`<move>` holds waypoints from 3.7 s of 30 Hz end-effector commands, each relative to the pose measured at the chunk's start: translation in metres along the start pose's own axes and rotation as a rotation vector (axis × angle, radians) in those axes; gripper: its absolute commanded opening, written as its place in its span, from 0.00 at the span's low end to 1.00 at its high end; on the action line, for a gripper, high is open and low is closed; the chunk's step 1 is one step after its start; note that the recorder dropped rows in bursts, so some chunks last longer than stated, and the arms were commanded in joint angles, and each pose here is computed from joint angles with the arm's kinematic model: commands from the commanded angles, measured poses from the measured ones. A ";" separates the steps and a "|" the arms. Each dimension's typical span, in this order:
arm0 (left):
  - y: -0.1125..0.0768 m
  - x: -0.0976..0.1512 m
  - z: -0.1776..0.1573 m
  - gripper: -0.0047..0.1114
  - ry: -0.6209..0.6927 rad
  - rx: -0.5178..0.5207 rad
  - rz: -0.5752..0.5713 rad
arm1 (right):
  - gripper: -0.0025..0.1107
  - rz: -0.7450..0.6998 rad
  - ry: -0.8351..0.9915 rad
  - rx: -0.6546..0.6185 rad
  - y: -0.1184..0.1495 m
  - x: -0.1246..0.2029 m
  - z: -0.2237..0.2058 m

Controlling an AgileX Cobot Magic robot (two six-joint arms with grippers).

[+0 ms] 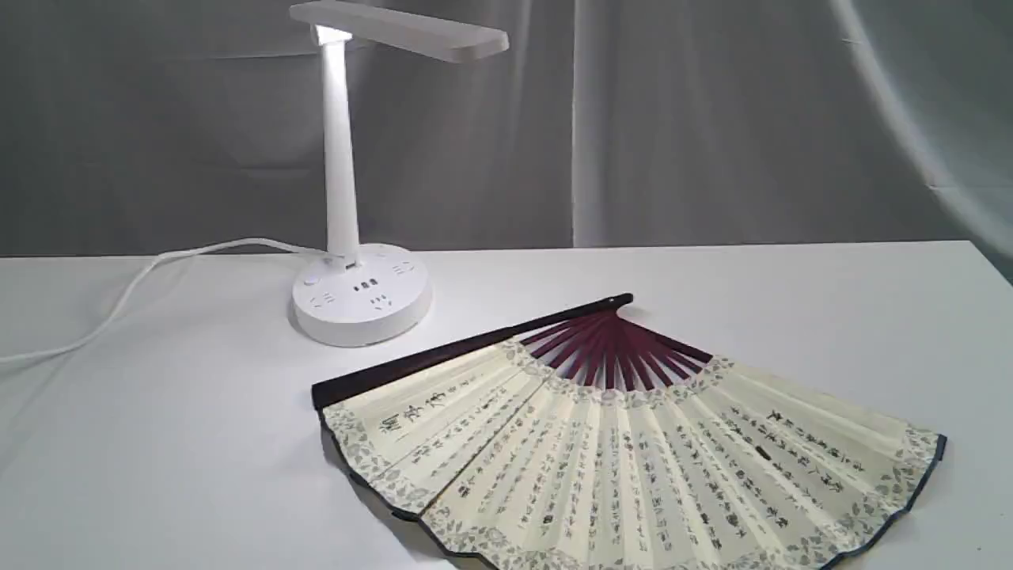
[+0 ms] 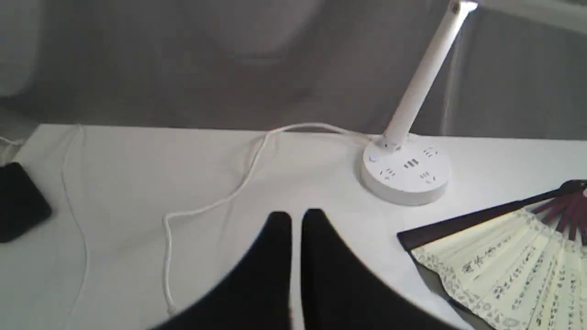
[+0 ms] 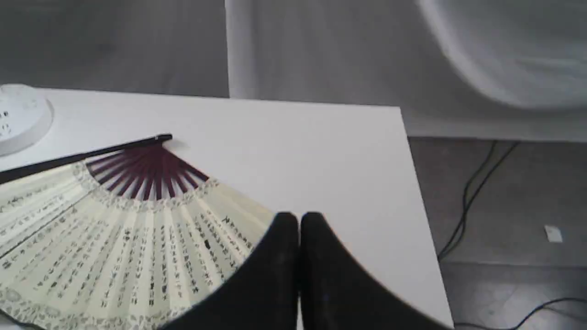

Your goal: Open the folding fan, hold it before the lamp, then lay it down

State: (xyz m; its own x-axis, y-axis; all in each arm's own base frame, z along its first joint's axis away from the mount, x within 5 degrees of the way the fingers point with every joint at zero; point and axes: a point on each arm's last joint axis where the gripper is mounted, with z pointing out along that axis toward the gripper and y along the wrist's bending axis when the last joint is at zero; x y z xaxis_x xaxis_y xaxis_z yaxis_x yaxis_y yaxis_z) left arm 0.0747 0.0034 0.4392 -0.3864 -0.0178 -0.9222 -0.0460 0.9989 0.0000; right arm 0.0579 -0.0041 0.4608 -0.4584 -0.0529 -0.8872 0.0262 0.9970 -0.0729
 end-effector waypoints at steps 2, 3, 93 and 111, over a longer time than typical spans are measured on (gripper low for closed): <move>-0.001 0.016 -0.049 0.06 -0.132 0.007 0.004 | 0.02 -0.021 -0.118 0.031 -0.002 0.018 -0.041; -0.001 0.020 -0.060 0.06 -0.165 0.007 0.004 | 0.02 -0.021 -0.145 0.034 -0.002 0.023 -0.050; -0.004 0.233 0.077 0.06 -0.279 0.063 -0.035 | 0.02 0.018 -0.357 -0.029 0.023 0.237 0.119; -0.004 0.233 0.077 0.06 -0.276 0.063 -0.035 | 0.02 0.028 -0.363 -0.032 0.023 0.237 0.119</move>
State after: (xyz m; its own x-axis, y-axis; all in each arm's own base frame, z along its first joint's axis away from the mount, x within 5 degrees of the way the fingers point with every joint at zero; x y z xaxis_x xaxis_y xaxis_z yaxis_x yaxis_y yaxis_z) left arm 0.0558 -0.0006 0.1955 -0.1197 -0.0413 -0.9920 0.0003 0.9991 -0.0416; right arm 0.0561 -0.0006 0.1956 -0.1160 -0.0346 -0.9926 0.0030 0.9994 -0.0352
